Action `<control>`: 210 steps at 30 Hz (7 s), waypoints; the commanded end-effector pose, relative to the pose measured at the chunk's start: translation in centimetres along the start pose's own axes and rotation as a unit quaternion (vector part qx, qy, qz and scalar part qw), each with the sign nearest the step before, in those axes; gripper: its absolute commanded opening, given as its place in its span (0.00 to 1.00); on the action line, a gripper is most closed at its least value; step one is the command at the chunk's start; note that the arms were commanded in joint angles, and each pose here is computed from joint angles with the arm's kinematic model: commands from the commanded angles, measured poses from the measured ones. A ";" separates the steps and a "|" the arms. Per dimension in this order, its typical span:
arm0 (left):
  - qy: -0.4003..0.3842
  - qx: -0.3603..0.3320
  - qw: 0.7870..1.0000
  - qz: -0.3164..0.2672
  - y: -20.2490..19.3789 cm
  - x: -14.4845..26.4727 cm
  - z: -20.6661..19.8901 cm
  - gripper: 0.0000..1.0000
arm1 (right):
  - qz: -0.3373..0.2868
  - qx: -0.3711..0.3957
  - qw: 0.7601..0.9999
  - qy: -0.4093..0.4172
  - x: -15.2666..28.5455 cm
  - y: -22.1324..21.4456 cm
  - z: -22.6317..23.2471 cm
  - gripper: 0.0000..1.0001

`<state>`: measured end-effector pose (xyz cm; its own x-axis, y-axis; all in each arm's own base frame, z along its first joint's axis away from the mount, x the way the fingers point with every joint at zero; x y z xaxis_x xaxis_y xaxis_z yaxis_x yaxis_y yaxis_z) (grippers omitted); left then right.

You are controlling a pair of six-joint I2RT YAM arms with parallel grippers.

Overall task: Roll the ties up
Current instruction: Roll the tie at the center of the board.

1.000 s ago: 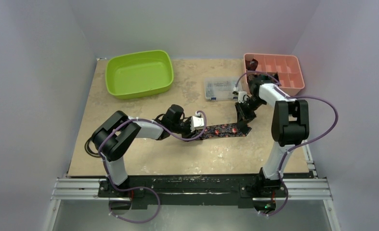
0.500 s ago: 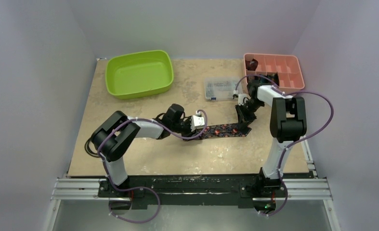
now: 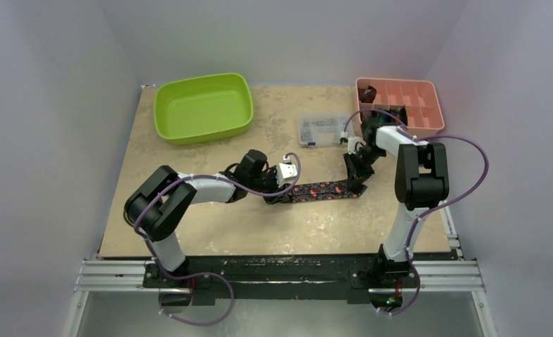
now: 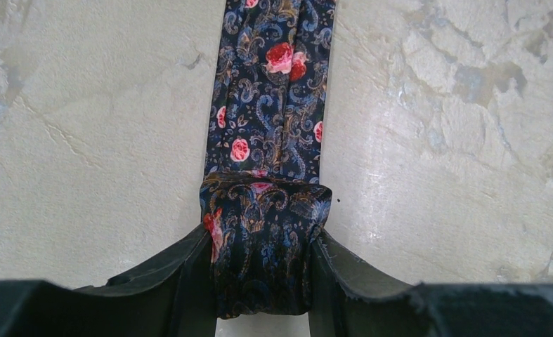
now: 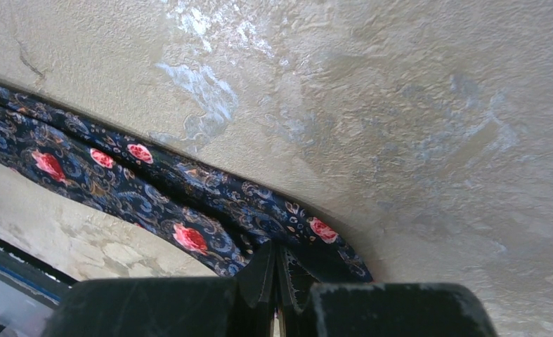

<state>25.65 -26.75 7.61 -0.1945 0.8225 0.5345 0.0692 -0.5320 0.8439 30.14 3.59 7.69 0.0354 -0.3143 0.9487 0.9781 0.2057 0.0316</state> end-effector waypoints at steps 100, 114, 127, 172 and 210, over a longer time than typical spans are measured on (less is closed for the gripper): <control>-0.028 -0.073 0.995 -0.063 -1.2 -4.1 0.2 0.60 | 0.008 -0.030 0.986 0.162 -8.5 2.3 9.6 0.00; -0.034 -0.004 0.998 -0.059 -0.6 -4.3 0.1 0.36 | 0.017 -0.011 0.990 0.141 -9.1 2.5 9.3 0.00; -0.044 -0.020 0.995 0.083 -4.5 -1.6 -1.2 0.20 | -0.057 0.053 0.957 0.278 0.0 4.0 11.7 0.21; -0.056 -0.007 0.982 0.183 -4.3 -1.7 -0.8 0.28 | -0.008 0.017 0.931 0.365 -3.4 2.9 15.5 0.50; -0.054 -0.032 0.993 -0.095 1.0 -5.7 0.3 0.67 | 0.044 0.005 0.987 0.151 -9.4 0.2 7.1 0.00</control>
<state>27.01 -30.75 5.34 -0.1029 0.8936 0.4370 0.0003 -0.4393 0.8983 28.64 15.17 5.18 0.1931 -0.7688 0.6097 0.9791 0.1918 -0.0682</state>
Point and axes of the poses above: each gripper's point midway between its finger pads, its own x axis back along the fingers, its own z axis along the line the jaws close on, y = z × x, the point moved 7 cm from there along x, back along the fingers, and after that the axes turned 6 degrees about -x, right-handed, at the moved point
